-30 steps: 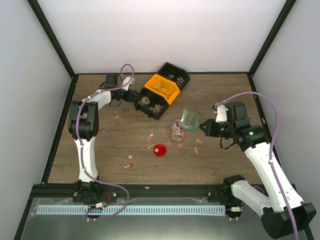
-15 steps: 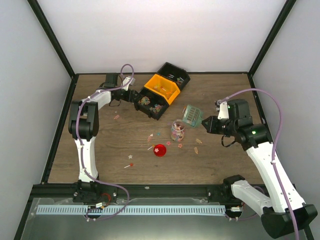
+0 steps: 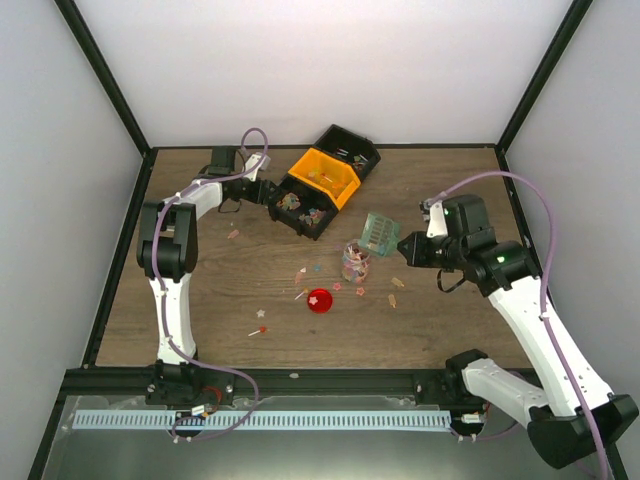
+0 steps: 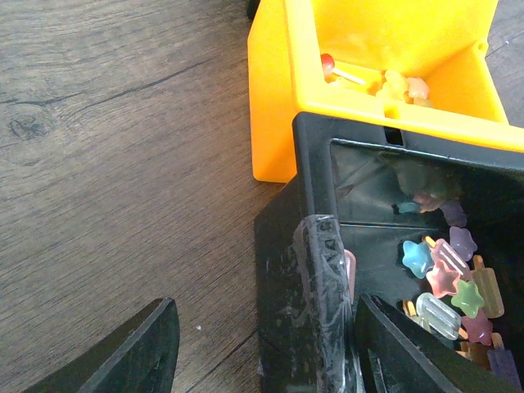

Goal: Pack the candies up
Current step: Place the fake candies in the packing bottle.

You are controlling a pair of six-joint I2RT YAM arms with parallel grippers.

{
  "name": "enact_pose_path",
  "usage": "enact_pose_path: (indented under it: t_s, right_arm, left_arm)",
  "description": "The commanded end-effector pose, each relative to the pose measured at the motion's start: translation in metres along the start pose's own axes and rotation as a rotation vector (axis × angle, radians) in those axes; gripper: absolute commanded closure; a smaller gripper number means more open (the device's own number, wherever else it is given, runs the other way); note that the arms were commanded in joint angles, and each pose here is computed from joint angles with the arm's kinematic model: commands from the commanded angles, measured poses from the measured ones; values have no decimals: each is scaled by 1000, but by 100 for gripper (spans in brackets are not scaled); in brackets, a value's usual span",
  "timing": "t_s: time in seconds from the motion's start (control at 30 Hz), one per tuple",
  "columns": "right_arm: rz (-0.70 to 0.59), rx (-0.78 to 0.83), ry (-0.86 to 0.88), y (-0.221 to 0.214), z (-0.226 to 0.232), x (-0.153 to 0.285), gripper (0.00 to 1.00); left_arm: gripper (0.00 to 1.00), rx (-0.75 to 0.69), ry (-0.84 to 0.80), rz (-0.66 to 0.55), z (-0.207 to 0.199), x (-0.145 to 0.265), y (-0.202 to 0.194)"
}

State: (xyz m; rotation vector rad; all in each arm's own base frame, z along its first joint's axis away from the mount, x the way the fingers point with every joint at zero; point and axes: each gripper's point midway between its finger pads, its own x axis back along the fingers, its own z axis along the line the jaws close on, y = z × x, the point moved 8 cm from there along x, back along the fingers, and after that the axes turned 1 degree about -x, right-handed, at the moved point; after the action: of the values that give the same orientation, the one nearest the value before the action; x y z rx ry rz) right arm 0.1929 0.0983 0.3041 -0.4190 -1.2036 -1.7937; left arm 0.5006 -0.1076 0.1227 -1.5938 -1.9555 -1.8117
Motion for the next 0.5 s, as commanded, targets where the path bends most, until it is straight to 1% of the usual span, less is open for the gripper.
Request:
enact_pose_path:
  t_s: [0.0, 0.47]
  right_arm:
    - [-41, 24, -33, 10, 8, 10, 99]
    - [-39, 49, -72, 15, 17, 16, 99]
  left_arm:
    - [40, 22, 13, 38, 3, 0, -11]
    - [40, 26, 16, 37, 6, 0, -12]
